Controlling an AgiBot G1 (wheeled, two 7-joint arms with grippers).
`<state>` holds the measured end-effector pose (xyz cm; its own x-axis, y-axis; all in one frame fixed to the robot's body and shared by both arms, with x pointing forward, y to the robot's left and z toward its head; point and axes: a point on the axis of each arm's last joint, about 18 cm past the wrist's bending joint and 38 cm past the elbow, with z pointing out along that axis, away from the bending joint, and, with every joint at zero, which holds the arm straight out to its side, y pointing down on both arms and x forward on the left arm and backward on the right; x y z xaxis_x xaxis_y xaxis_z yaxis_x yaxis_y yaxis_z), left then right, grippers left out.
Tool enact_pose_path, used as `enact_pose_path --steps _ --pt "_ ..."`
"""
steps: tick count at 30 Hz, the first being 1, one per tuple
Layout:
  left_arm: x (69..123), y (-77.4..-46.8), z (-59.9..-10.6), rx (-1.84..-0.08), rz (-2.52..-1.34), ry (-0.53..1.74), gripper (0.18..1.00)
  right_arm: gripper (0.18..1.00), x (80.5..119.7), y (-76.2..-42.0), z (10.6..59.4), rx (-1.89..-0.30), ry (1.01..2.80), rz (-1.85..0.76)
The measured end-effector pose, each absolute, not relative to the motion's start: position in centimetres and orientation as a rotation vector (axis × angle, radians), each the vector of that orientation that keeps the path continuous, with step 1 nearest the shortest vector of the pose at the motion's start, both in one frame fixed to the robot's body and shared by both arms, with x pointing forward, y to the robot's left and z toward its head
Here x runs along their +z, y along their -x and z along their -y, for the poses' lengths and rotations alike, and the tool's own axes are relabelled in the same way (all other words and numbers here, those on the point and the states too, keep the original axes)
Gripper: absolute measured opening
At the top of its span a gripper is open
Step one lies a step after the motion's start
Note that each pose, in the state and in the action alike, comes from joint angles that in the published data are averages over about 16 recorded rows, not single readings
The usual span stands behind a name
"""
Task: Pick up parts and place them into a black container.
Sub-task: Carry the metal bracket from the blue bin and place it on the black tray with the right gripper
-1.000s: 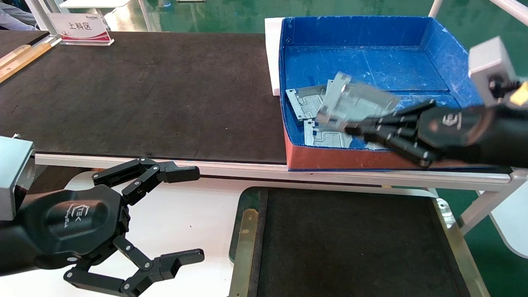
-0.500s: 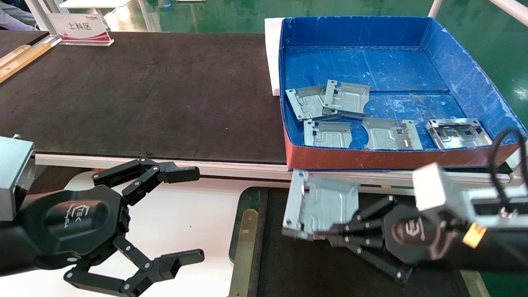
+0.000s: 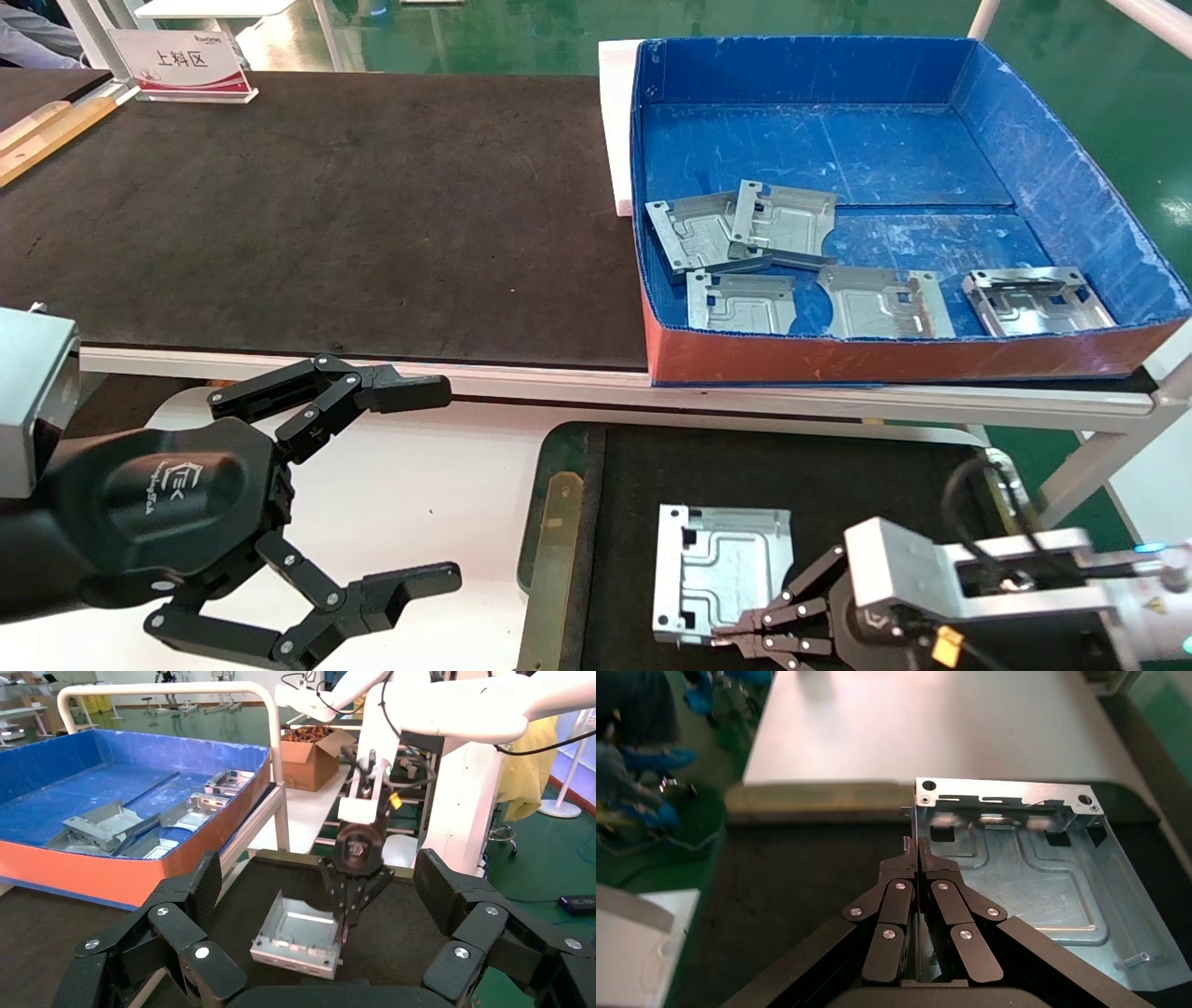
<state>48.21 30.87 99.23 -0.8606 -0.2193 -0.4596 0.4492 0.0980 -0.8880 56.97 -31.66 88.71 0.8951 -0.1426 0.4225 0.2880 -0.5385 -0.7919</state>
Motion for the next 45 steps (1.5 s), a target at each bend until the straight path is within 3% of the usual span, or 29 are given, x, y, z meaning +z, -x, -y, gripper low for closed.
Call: enact_pose_path --steps 13,27,45 --pt "99.2 -48.2 -30.9 -1.814 -1.898 -0.224 1.001 0.191 85.1 -62.4 30.1 -0.586 2.134 0.134" --pt "99.2 -48.2 -30.9 -1.814 -1.898 -0.224 1.001 0.191 83.7 -66.8 27.8 -0.687 2.164 0.103" --pt "99.2 -48.2 -30.9 -1.814 -1.898 -0.224 1.001 0.191 83.7 -69.5 25.9 -0.792 2.189 0.077"
